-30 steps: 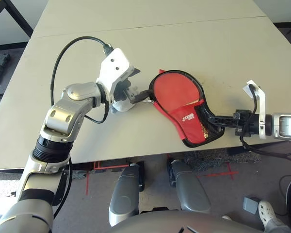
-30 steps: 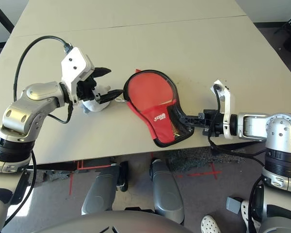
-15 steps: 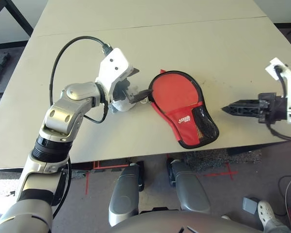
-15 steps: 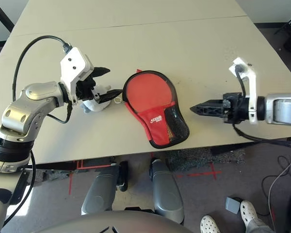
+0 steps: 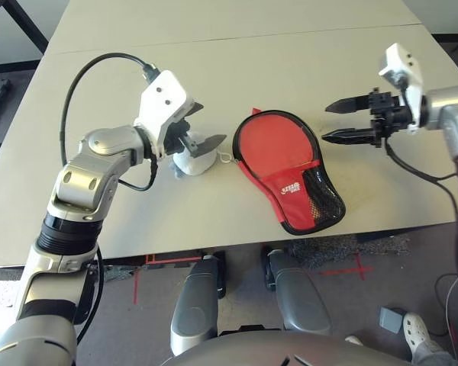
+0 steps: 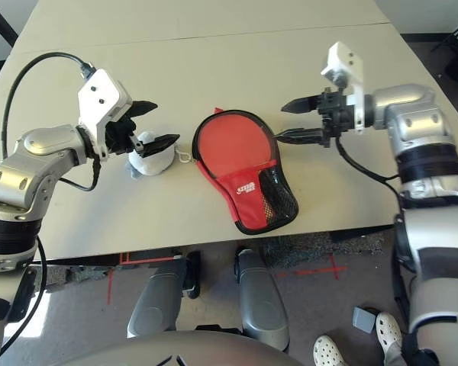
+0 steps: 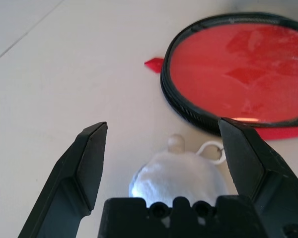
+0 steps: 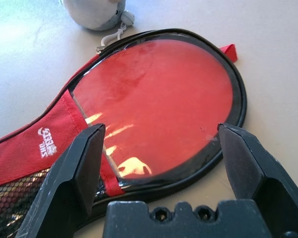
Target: Store the ping-pong paddle in its case and zip it.
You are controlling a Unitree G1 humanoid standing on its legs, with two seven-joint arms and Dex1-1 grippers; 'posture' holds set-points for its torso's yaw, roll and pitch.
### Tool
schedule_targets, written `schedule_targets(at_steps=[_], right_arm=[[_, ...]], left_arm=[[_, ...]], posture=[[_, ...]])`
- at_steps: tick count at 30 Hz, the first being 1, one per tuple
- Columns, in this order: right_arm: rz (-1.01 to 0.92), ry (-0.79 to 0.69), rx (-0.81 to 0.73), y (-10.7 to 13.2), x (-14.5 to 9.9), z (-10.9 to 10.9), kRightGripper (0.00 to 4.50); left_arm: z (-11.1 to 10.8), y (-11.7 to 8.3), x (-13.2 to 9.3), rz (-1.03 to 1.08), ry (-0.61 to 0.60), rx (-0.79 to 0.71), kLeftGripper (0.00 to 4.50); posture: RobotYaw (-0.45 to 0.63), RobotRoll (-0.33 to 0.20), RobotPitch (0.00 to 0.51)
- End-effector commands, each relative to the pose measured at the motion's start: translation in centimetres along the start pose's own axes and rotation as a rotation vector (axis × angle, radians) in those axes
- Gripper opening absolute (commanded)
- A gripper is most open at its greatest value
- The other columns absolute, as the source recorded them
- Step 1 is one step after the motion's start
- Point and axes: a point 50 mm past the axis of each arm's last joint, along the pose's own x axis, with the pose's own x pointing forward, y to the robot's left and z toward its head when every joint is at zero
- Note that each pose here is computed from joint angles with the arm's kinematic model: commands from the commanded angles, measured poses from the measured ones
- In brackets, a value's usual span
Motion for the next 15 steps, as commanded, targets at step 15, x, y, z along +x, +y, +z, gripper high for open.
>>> schedule_targets(at_steps=[15], right_arm=[[0.072, 0.136, -0.056, 0.7, 4.5, -4.0, 4.47]], left_arm=[[-2.1, -0.3, -4.3, -0.027, 0.158, -0.106, 4.50]], posture=[[0.16, 0.000, 0.256]])
